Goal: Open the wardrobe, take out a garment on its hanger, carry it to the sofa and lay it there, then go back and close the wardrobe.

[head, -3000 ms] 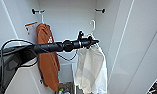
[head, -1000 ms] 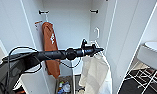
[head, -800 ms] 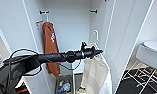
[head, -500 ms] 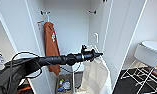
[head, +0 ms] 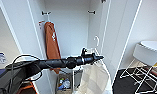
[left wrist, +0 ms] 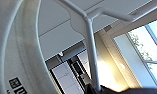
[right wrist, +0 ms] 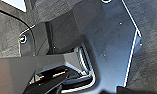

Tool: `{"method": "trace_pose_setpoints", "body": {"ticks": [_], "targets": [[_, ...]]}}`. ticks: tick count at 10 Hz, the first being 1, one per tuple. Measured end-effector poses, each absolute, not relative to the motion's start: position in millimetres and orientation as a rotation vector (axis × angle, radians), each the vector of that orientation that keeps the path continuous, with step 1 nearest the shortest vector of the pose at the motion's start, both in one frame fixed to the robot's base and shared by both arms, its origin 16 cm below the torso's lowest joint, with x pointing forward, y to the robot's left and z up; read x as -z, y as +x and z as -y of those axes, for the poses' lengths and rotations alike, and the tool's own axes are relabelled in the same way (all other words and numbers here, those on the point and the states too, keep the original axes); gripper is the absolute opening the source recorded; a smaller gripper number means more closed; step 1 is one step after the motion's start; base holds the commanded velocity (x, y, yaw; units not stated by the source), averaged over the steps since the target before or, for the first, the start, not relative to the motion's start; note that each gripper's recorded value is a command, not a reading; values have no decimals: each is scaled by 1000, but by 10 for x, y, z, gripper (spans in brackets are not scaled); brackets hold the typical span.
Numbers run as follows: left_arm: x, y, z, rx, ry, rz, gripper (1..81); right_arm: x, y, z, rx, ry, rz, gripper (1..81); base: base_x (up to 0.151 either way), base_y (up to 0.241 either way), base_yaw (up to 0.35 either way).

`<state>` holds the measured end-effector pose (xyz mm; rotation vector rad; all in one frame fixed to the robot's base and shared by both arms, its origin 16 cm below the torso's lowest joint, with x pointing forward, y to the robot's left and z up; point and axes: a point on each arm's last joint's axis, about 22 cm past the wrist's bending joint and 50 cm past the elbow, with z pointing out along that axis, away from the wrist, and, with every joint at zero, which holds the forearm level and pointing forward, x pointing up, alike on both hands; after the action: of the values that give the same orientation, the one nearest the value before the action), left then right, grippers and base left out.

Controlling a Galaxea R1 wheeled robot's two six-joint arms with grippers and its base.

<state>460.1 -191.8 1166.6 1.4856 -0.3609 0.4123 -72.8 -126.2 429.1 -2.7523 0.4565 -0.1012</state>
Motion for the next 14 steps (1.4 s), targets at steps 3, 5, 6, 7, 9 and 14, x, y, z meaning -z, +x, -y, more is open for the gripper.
{"method": "trace_pose_setpoints", "body": {"ticks": [3, 5, 6, 7, 9, 14], "targets": [[-11640, 4597, 1885, -418, 1486, 369, 10, -4288, -669, 1273, 111, -2753, -455, 811, 0, 0, 0], [-11594, 4442, 1847, -425, 1469, 415, 10, -4288, -665, 1273, 111, -2753, -455, 811, 0, 0, 0], [-11462, 4381, 1814, -420, 1472, 420, 10, -4288, -668, 1275, 111, -2753, -455, 811, 0, 0, 0], [-11287, 4354, 1773, -413, 1487, 412, 10, -4288, -665, 1273, 111, -2753, -456, 811, 0, 0, 0], [-11053, 4269, 1674, -406, 1505, 412, 10, -4288, -665, 1273, 111, -2753, -456, 811, 0, 0, 0], [-10778, 4184, 1253, -430, 1529, 411, 10, -4286, -627, 1280, 118, -2753, -454, 811, 0, 0, 0]]}}
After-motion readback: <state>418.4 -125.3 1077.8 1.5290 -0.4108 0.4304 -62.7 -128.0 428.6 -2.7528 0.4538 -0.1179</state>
